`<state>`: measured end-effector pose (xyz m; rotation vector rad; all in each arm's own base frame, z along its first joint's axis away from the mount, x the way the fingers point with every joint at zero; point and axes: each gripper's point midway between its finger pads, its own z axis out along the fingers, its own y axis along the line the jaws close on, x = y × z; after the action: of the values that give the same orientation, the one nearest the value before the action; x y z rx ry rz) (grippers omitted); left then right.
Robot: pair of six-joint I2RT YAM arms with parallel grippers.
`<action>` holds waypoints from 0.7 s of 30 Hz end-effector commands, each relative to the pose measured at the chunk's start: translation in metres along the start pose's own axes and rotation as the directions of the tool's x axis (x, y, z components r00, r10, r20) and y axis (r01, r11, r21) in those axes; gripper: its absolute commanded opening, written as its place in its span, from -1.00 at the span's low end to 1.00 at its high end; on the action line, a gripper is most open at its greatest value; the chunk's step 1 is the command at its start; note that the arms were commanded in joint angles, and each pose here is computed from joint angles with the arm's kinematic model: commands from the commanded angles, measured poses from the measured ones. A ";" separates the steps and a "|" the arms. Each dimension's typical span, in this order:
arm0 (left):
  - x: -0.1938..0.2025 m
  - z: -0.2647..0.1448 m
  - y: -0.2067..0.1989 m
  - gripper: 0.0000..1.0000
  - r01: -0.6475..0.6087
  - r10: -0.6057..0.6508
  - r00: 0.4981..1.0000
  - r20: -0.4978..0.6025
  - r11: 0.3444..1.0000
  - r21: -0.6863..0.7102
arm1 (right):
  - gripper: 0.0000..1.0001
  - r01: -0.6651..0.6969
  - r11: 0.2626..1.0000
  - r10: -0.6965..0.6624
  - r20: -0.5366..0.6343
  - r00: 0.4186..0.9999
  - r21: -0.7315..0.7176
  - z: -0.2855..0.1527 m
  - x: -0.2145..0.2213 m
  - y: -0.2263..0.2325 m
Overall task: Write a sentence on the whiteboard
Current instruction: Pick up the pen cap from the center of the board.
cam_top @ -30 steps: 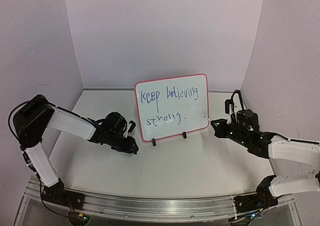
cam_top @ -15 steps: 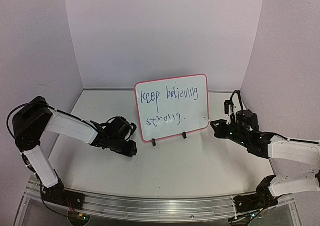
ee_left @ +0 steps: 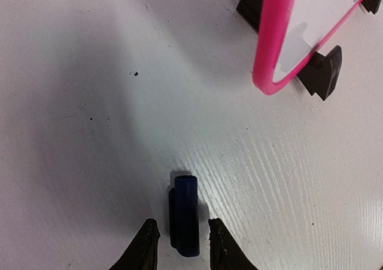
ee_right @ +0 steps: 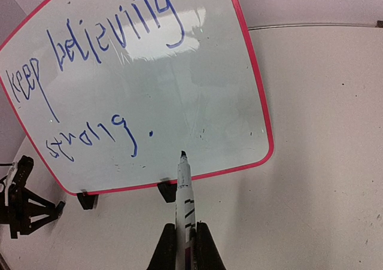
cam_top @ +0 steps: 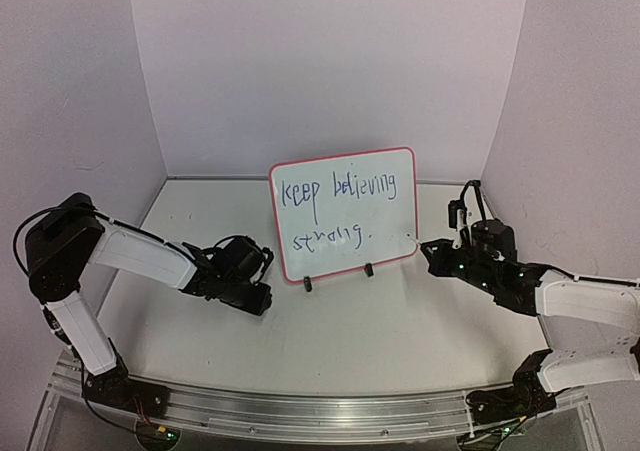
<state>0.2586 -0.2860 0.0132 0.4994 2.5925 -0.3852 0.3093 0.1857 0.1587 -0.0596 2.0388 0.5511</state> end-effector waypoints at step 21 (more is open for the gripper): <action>0.034 -0.003 0.015 -1.00 -0.087 0.074 0.992 -0.100 0.987 -0.135 | -1.00 0.037 0.993 -0.041 -0.036 0.998 -0.110 -0.003 -0.015 0.030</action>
<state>0.2497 -0.2849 0.0112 0.5463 2.5910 -0.2661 0.3071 0.1895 0.1575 -0.0830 2.0582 0.5654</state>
